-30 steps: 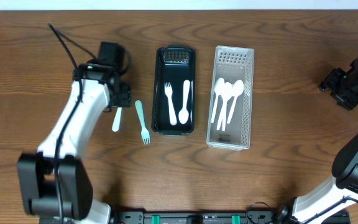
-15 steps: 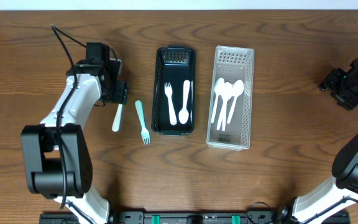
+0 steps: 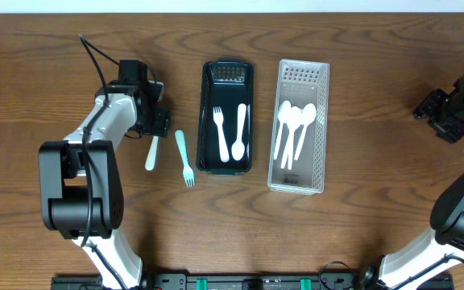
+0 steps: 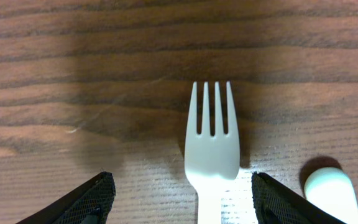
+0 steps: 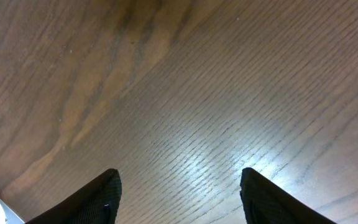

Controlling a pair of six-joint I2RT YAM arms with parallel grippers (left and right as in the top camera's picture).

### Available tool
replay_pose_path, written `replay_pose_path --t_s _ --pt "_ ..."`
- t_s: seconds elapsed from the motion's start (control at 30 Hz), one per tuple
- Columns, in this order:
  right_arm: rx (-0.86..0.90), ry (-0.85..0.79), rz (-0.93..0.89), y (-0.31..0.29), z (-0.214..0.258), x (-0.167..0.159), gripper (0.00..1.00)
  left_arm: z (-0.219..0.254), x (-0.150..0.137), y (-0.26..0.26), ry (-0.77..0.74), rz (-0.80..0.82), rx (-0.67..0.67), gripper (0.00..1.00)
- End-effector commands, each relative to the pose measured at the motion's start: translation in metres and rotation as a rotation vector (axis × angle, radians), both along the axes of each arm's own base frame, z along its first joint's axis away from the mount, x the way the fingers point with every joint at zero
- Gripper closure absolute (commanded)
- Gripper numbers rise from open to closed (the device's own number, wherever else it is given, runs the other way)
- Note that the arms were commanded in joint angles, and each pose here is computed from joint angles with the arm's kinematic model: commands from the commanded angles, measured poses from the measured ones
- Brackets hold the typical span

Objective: Pack container

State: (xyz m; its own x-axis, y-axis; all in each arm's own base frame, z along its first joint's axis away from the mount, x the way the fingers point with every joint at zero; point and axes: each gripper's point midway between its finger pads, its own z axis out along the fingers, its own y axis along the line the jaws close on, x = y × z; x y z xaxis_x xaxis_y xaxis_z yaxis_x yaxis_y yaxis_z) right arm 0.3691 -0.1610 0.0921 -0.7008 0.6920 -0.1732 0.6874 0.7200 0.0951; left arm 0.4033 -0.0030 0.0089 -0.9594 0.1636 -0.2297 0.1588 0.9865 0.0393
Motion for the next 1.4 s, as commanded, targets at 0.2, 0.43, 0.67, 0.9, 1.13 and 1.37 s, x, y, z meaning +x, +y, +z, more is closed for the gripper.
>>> replay_pose_path --t_s 0.2,0.43,0.67,0.9,1.13,1.37 --pt "0.019 0.028 -0.012 0.004 -0.004 -0.006 0.38 -0.028 -0.004 -0.018 0.057 -0.071 -0.005 0.30" --pt "0.020 0.031 -0.012 0.004 -0.004 -0.007 0.38 -0.028 -0.004 -0.022 0.057 -0.078 -0.004 0.60" --pt "0.020 0.030 -0.012 0.004 -0.004 -0.007 0.38 -0.027 -0.013 -0.021 0.091 -0.048 -0.009 0.79" --pt "0.021 0.032 -0.012 0.004 -0.004 -0.007 0.38 0.020 -0.010 -0.019 0.073 -0.046 0.005 0.94" --pt "0.021 0.031 -0.012 0.004 -0.004 -0.007 0.37 0.142 0.003 -0.037 -0.157 -0.064 -0.026 0.94" --pt "0.019 0.028 -0.012 0.003 -0.004 -0.006 0.38 0.237 -0.015 -0.123 -0.394 -0.060 -0.250 0.94"
